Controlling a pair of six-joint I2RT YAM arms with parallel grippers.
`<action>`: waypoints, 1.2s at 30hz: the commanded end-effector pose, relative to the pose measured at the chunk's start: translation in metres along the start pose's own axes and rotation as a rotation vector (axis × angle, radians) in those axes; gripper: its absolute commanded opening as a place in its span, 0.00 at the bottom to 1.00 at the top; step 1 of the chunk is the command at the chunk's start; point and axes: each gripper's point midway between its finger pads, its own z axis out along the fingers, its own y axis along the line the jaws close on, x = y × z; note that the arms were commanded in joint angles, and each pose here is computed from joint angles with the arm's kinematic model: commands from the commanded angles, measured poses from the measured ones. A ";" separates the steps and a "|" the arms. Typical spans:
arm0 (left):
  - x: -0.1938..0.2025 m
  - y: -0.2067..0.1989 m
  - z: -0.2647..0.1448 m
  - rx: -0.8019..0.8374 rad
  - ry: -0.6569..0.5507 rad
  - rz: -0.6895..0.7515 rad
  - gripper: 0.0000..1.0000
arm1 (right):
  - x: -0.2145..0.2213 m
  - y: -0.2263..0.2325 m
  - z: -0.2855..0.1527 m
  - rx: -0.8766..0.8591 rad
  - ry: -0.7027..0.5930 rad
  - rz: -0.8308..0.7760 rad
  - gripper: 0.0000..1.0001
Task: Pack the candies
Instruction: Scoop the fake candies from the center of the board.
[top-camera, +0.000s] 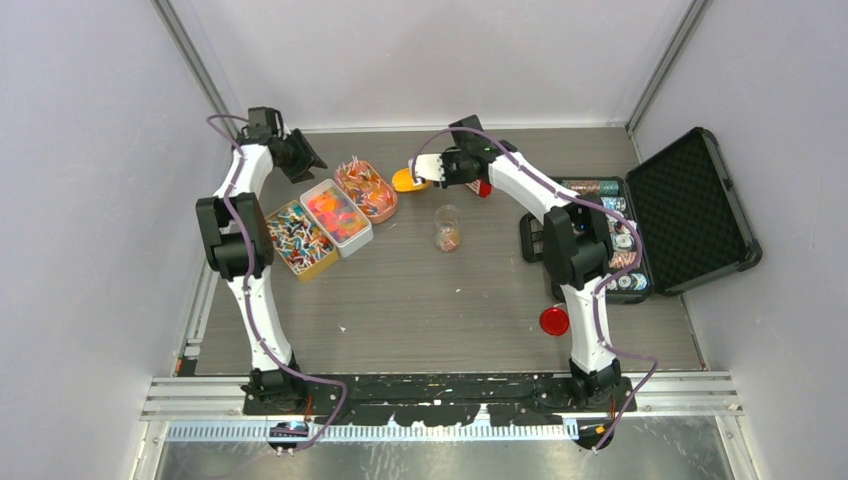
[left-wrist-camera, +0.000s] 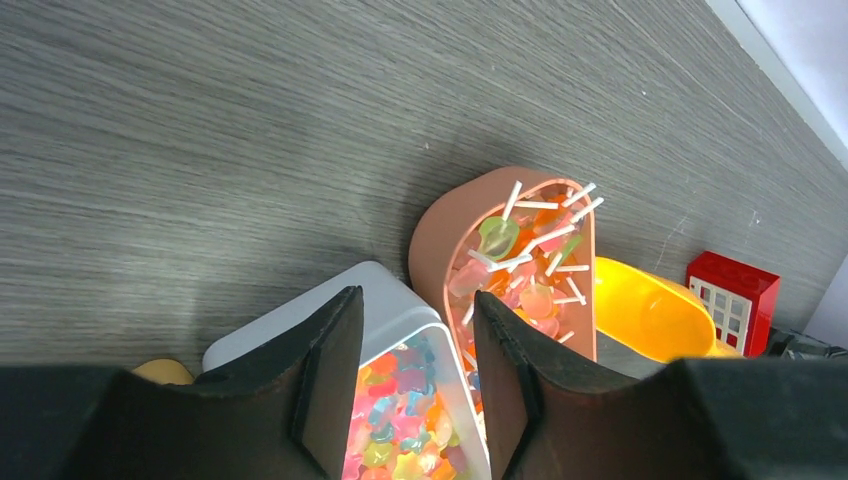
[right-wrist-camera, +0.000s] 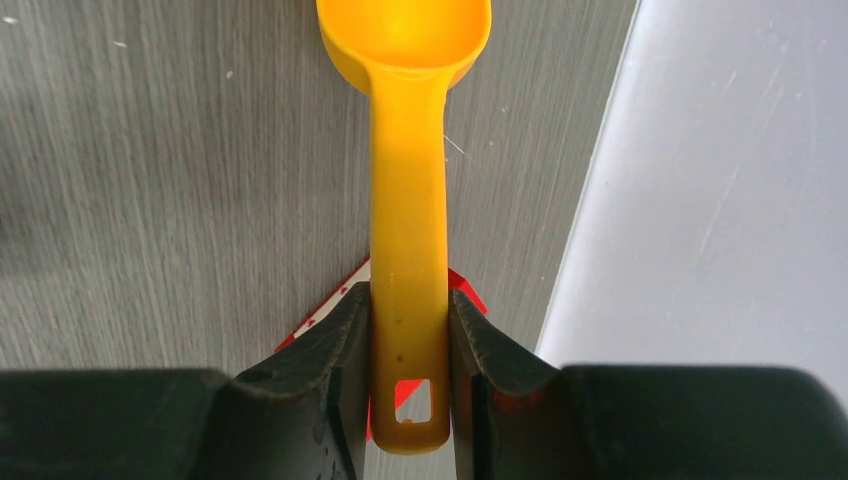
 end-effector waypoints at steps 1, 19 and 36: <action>-0.011 0.005 -0.004 -0.015 -0.007 0.027 0.45 | -0.011 0.002 0.006 -0.029 -0.101 0.019 0.00; -0.008 0.008 0.009 0.014 0.016 0.012 0.38 | 0.011 0.001 0.031 -0.003 -0.245 0.288 0.00; -0.029 -0.014 -0.022 0.036 -0.046 0.013 0.55 | 0.004 -0.042 0.006 0.117 -0.402 0.450 0.00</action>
